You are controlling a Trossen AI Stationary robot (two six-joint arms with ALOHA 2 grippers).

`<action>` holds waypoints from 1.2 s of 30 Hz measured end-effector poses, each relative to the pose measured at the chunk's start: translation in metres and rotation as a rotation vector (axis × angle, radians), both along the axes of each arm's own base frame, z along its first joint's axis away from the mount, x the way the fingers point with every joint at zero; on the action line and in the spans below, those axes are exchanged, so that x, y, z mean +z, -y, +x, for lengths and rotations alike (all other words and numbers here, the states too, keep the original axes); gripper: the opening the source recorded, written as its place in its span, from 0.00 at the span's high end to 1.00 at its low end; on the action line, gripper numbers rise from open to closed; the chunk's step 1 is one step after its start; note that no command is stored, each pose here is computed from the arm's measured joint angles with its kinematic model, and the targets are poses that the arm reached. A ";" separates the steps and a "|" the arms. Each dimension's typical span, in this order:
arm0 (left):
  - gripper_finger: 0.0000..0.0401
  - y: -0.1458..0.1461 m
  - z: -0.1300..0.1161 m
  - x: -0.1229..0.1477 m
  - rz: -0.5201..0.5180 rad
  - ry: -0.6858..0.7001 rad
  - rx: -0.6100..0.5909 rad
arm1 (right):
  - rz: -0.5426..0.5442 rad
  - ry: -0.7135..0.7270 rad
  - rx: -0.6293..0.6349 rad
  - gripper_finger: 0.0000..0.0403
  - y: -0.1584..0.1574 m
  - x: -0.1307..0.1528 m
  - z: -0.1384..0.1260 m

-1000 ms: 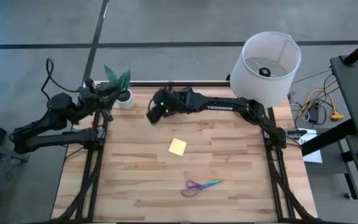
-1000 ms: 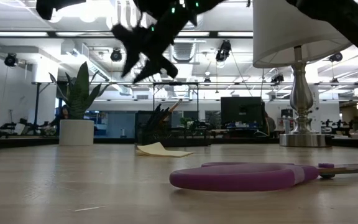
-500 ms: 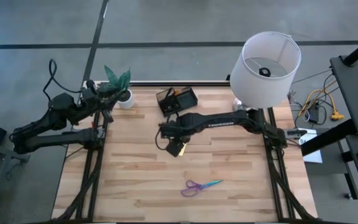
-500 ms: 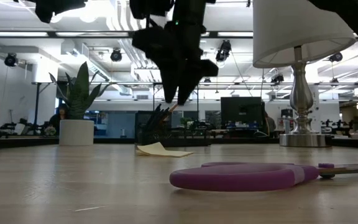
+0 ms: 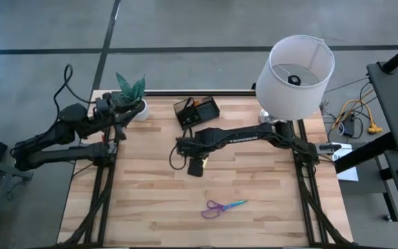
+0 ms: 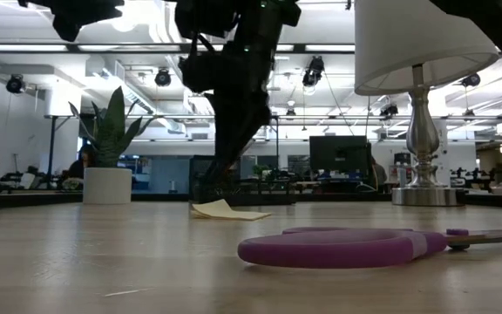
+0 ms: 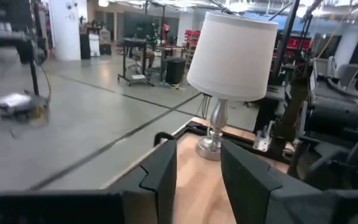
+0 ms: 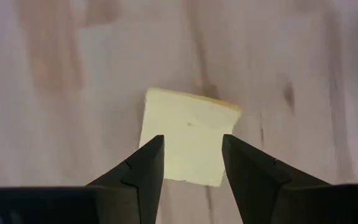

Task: Pick and place office supplies into organizer
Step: Put the yellow sticky note into the black desk organizer

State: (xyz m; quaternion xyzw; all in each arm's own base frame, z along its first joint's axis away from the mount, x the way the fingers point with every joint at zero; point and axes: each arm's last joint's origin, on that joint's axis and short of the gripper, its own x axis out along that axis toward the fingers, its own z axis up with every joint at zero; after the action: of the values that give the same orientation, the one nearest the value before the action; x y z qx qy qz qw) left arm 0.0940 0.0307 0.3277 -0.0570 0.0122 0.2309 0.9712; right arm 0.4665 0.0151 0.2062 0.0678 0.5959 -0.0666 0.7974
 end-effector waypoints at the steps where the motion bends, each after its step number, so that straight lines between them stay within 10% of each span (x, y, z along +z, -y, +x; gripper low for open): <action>1: 0.74 0.000 -0.001 0.000 -0.023 0.008 0.001 | -0.014 -0.002 0.075 0.61 0.000 -0.001 0.000; 9: 0.74 0.002 -0.008 -0.010 -0.128 -0.033 0.005 | -0.154 -0.086 0.498 0.61 0.016 -0.029 0.005; 36: 0.74 0.004 -0.014 -0.022 -0.242 0.018 0.025 | -0.122 -0.020 0.561 0.62 0.034 -0.058 0.020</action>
State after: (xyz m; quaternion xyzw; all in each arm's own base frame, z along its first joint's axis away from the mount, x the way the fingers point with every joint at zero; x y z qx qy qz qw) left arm 0.0797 0.0270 0.3060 -0.1759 0.0303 0.2392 0.9544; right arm 0.4867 -0.0188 0.1484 -0.1485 0.5941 0.1202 0.7814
